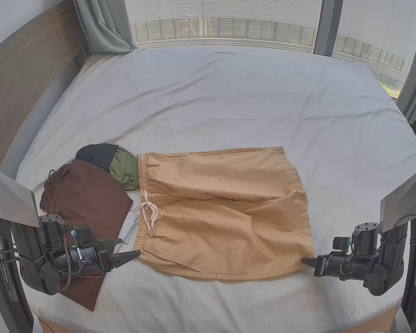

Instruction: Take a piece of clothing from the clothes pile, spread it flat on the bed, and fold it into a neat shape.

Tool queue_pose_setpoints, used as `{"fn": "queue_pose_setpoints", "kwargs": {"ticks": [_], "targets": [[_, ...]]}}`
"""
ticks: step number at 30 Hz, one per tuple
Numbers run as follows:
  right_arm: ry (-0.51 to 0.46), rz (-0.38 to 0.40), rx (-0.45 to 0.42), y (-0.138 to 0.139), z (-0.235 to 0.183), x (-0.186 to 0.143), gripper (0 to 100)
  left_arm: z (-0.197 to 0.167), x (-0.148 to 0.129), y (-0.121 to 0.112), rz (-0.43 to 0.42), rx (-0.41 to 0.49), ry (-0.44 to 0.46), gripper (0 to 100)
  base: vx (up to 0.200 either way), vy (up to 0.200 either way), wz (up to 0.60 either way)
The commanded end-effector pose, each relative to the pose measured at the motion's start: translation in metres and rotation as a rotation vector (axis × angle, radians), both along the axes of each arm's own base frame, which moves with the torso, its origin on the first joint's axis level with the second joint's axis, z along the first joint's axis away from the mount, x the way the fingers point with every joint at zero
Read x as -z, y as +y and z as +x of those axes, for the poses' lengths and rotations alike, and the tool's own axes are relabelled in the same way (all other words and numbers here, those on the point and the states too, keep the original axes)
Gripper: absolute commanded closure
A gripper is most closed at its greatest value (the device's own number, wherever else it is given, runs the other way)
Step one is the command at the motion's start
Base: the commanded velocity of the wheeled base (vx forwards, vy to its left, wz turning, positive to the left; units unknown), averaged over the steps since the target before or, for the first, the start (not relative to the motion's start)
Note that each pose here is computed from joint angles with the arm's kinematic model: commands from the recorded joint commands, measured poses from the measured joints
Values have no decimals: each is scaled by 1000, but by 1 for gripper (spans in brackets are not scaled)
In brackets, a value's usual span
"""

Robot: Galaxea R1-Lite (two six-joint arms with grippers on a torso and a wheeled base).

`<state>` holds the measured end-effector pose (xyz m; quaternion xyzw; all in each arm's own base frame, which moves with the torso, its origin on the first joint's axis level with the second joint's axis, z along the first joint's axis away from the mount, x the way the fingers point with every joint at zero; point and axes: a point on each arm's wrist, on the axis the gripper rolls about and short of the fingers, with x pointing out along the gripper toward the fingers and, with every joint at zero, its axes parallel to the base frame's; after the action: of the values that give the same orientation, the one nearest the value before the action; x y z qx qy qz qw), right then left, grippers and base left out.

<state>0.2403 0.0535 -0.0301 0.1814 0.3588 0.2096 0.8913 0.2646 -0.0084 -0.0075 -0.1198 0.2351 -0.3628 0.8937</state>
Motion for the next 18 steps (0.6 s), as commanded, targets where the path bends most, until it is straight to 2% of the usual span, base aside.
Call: {"fn": "queue_pose_setpoints", "kwargs": {"ticks": [1, 5, 7, 11, 18], "targets": [[-11, -10, -8, 0, 1, 1, 100, 2, 15, -1, -4, -1, 50, 0, 0, 0, 0], [-17, -13, -7, -1, 2, 0, 100, 11, 19, -3, -26, -10, 65, 0, 0, 0, 0], [-17, -12, -10, 0, 2, 0, 100, 11, 21, -7, -56, -30, 115, 0, 0, 0, 0], [-21, -12, -9, 0, 3, 0, 100, 12, 22, -8, -84, -59, 155, 0, 0, 0, 0], [-21, -11, -10, 0, 3, 0, 100, 12, 29, -10, -86, -89, 192, 0, 0, 0, 0]]}}
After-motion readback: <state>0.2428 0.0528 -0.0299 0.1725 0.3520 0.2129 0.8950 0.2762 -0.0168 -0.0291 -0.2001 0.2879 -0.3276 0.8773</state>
